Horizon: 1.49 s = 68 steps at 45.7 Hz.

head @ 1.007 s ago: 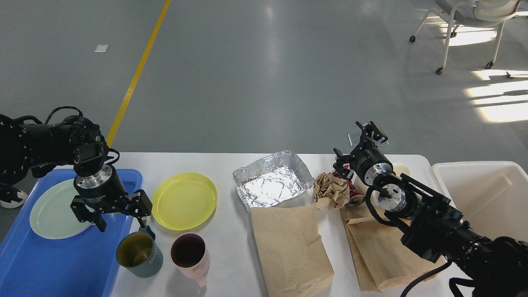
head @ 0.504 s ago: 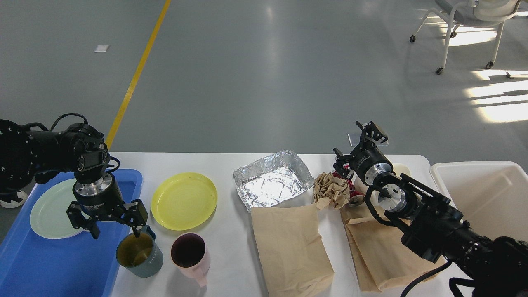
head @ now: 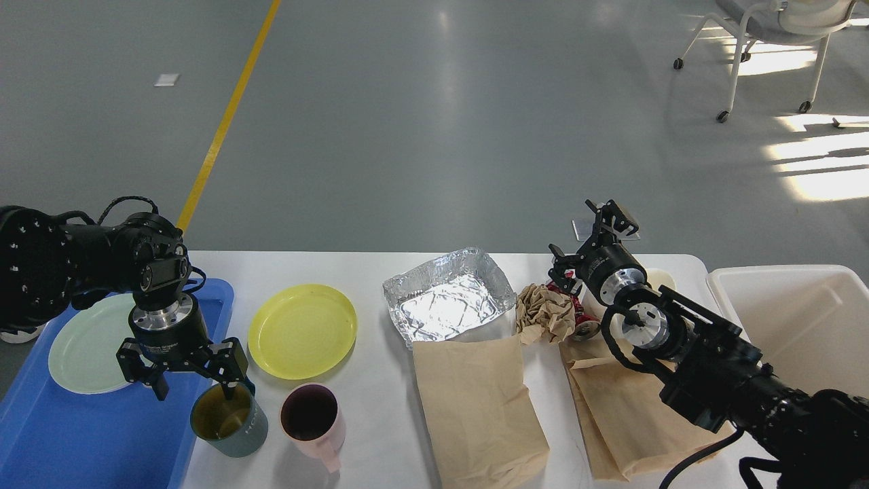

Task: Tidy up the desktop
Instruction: 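Lower the left gripper onto the dark-green mug and grasp it, then carry the dark-green mug with the left gripper onto the blue tray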

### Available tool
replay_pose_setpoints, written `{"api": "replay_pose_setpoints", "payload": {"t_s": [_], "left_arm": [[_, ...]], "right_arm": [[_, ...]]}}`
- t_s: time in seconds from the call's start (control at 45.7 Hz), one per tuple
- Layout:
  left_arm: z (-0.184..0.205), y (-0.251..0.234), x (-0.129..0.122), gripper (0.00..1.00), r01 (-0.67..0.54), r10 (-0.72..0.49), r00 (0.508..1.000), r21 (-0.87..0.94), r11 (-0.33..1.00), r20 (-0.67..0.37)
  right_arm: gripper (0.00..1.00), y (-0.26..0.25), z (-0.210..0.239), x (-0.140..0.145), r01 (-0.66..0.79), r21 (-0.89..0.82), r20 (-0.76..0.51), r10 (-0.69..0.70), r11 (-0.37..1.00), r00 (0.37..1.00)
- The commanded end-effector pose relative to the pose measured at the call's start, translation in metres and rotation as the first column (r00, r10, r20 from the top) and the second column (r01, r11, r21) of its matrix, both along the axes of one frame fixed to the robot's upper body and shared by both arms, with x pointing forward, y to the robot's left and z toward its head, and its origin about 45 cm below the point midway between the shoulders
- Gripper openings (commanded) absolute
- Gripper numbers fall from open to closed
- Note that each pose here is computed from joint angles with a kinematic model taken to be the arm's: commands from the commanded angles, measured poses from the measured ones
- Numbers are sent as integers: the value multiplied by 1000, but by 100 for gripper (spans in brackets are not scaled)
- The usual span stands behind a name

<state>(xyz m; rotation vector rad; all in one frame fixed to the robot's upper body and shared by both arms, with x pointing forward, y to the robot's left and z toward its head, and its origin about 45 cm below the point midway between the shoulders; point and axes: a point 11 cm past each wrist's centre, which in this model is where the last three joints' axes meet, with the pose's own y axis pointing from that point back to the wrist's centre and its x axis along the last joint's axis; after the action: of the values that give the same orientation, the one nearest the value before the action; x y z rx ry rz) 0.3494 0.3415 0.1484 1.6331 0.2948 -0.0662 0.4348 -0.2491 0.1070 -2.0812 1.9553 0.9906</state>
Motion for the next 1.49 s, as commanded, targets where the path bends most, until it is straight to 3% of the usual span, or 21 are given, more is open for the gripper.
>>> {"api": "replay_pose_setpoints", "payload": {"t_s": [0.0,0.328,0.569,1.007,1.467], "left_arm": [[-7,-5,-3,73,10,-10,1000,-5,1000,-13],[-10,-8,-3,22,15,-15,1000,-7,1000,-11],[-10,-8,-3,1,16,-16,1000,-5,1000,-12],[-5,-11,-1,0,19,-19,1000,-14,1000,-8],[44,-13,-7,0,-7,5,1000,-49,999,-23]], "right_arm": [[100,0,0,0,-1,-1,0,1,1000,1000],[100,0,0,0,-1,-1,0,1,1000,1000],[100,0,0,0,0,0,0,0,1000,1000],[100,0,0,0,0,0,0,0,1000,1000],[100,0,0,0,-1,1,1,1,1000,1000]]}}
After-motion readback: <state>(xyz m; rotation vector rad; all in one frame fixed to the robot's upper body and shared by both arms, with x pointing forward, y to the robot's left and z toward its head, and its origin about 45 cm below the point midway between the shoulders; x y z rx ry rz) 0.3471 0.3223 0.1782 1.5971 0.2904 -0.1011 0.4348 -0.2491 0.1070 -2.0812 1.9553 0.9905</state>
